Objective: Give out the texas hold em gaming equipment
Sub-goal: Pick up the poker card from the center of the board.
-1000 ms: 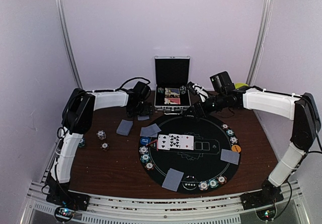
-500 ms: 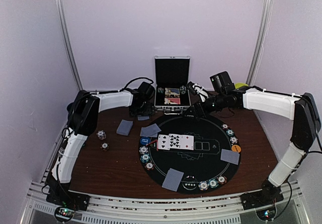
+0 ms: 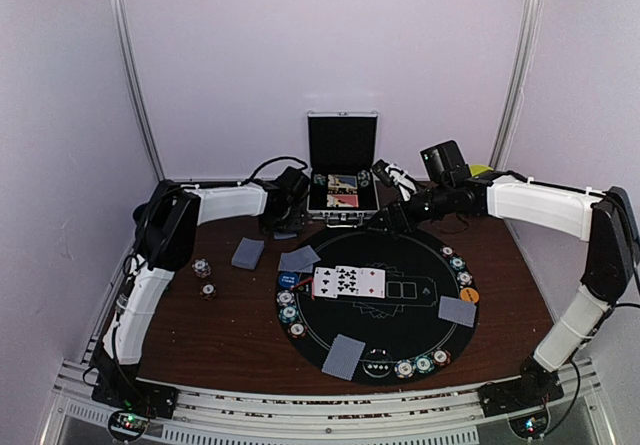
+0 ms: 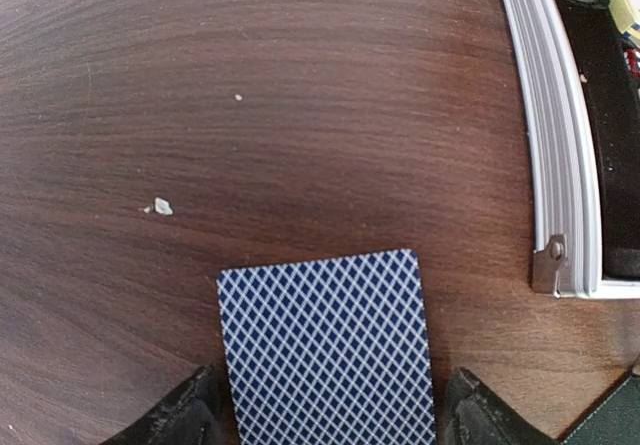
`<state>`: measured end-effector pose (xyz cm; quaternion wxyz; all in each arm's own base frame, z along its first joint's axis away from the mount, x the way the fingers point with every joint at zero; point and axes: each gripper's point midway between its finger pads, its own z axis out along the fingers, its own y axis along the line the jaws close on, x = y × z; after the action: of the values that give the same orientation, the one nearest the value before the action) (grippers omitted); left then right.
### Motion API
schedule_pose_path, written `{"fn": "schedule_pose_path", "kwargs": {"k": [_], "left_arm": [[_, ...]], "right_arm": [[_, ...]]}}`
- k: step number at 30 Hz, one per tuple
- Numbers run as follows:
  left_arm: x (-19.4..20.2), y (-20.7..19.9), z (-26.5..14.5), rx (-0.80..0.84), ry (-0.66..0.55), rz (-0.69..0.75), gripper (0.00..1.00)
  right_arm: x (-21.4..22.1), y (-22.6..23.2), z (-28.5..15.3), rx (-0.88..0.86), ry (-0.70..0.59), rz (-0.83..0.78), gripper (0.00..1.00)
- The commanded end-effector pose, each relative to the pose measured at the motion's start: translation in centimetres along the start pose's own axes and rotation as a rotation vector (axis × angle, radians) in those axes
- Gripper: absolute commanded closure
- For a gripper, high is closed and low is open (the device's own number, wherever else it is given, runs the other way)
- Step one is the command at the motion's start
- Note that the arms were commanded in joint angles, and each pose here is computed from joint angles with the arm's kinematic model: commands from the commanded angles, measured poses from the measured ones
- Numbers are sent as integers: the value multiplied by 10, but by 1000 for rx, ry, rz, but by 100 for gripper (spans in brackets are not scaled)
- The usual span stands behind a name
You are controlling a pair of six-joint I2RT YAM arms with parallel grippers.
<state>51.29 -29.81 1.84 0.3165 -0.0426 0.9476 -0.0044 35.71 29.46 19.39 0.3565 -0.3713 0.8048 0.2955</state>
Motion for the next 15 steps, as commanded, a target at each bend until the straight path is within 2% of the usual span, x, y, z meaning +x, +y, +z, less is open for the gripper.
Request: {"fn": "schedule_pose_path", "kwargs": {"k": [1,15], "left_arm": [[63,11,10,-45,175,69,23],[60,13,-5,-58,151,73,33]], "right_arm": [[-12,4,-11,-6,-47,-5,8],[-14,3,-14,4,-55,-7,9]]}}
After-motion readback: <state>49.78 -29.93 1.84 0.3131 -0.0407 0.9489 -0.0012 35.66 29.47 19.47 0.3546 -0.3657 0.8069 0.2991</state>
